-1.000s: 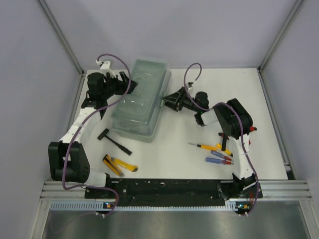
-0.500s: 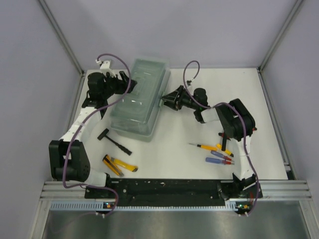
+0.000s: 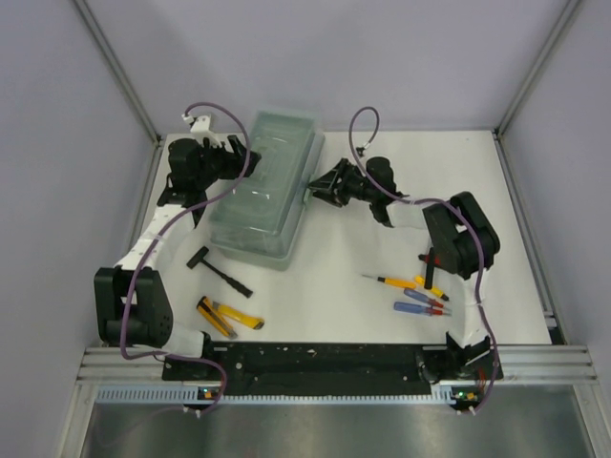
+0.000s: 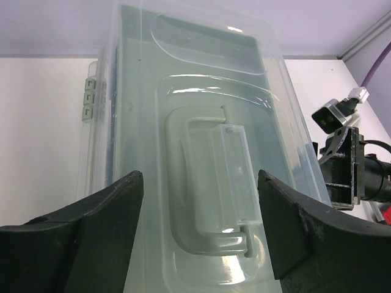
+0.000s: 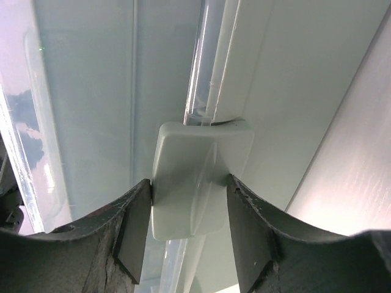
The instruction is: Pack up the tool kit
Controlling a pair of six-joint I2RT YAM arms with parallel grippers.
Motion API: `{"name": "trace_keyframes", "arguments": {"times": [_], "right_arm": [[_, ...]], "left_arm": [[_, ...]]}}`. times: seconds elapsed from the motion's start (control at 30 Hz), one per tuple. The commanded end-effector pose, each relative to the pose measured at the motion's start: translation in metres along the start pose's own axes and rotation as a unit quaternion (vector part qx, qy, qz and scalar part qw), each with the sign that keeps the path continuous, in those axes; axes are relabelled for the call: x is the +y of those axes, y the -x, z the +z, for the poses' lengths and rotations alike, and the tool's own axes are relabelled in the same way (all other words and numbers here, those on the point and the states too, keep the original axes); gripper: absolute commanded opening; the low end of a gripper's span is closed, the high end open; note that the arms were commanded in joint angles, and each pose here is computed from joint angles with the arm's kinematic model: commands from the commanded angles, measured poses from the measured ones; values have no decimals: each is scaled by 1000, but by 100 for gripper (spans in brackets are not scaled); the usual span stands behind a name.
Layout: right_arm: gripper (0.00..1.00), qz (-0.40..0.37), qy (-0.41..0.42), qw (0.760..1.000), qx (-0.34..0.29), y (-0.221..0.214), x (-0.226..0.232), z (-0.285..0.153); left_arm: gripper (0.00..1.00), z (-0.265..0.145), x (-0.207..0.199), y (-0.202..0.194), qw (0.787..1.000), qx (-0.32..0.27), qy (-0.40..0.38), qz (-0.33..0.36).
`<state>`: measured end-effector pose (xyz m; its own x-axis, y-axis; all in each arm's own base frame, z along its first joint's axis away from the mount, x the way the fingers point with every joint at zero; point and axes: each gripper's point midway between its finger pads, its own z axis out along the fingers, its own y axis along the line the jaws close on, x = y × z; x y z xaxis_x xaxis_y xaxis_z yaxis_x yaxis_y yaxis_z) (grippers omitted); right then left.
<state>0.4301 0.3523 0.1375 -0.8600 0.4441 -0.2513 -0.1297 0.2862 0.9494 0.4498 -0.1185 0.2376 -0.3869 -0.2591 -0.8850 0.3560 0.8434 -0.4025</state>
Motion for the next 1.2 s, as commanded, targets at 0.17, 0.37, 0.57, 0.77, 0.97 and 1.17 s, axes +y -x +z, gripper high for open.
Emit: {"name": "trace_keyframes", "arguments": {"times": [0.17,0.37,0.57,0.77,0.97,1.17], "right_arm": [[62,-4,43,999,14,-36,21,27],[75,22,131,990,46,-46,30,32],[78,16,210,976,56,-45,64,28],[78,-11,280,958,57,-44,101,17],[66,-29,234,969,68,-50,92,28],[38,-18,207,977,50,-43,85,33]], "left_arm": [[78,-67,-31,-229,883,406,16,-235],[78,-62,-40,-227,878,406,-14,-253],[77,-58,-58,-228,863,419,-58,-276],[76,-56,-66,-234,855,432,-70,-277],[74,-56,-68,-238,854,440,-65,-270],[73,-57,-69,-242,851,447,-59,-268]]}}
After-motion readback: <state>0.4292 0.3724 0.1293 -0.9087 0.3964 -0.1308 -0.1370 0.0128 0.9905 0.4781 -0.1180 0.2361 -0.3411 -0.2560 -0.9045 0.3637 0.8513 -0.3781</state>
